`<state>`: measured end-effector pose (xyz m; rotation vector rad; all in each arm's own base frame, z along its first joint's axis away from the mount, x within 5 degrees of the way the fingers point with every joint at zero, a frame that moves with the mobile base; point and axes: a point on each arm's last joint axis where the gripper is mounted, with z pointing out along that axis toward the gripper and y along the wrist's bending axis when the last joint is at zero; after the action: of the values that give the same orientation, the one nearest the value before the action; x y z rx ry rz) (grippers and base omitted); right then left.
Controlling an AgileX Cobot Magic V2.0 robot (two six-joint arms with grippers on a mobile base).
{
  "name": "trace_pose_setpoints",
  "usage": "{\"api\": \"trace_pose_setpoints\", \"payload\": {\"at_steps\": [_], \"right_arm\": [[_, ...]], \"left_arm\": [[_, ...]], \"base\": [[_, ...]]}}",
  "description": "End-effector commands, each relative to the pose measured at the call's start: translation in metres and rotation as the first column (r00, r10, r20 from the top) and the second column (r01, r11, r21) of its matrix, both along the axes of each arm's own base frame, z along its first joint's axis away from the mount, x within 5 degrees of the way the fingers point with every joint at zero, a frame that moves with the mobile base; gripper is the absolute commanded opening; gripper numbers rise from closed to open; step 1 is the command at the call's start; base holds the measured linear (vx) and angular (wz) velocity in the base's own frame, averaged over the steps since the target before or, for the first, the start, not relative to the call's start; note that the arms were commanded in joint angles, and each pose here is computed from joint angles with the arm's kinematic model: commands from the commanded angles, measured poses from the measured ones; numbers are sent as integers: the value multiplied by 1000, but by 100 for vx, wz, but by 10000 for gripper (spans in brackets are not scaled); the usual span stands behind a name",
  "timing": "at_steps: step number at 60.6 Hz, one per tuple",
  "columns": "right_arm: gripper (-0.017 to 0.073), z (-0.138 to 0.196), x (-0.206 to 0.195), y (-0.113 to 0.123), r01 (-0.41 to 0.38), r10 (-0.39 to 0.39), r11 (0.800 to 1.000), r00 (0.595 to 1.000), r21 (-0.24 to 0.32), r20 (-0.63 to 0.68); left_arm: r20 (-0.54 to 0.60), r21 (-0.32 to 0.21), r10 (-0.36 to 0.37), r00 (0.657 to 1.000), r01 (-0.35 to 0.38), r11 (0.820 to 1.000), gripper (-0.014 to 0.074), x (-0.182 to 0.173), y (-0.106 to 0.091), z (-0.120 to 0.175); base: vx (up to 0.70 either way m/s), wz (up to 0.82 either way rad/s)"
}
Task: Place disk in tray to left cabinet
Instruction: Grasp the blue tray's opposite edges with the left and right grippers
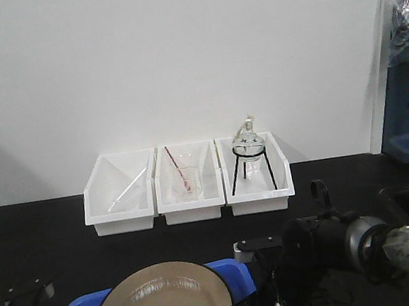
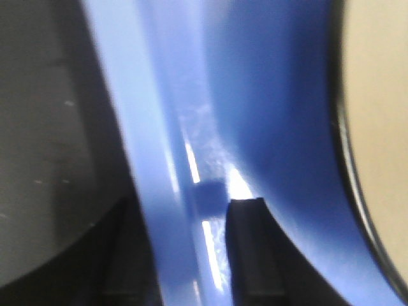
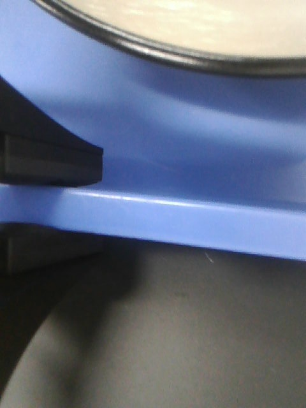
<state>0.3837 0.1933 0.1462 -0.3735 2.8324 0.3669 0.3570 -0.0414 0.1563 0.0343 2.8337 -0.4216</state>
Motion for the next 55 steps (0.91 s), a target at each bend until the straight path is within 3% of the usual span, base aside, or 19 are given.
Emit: {"api": "trace_pose_setpoints", "payload": {"at_steps": [1,11,17,30,39,55], "right_arm": [[80,36,1,7,26,-32,995,998,95,56],[-8,36,-2,10,39,-41,991,999,125,13],[-11,36,-3,11,58,-58,987,998,147,-4],[-8,45,-4,11,58,-60,985,998,161,4],[-8,68,-5,10,76,-92,977,993,201,69],[-8,91,-14,6,109,-125,968,991,226,56]], "left_arm": [[72,-71,87,994,-82,994,258,6,-7,26],[77,-80,98,992,-92,993,82,7,-7,27],[72,-115,124,990,-116,987,-11,7,-9,28],[49,-167,165,985,-154,974,-1,7,-12,31],[12,-188,197,980,-192,963,-1,4,-13,35],[39,-219,181,983,-168,961,-1,5,-14,63]], "base": [[0,0],[0,0],[0,0],[0,0],[0,0],[0,0]]}}
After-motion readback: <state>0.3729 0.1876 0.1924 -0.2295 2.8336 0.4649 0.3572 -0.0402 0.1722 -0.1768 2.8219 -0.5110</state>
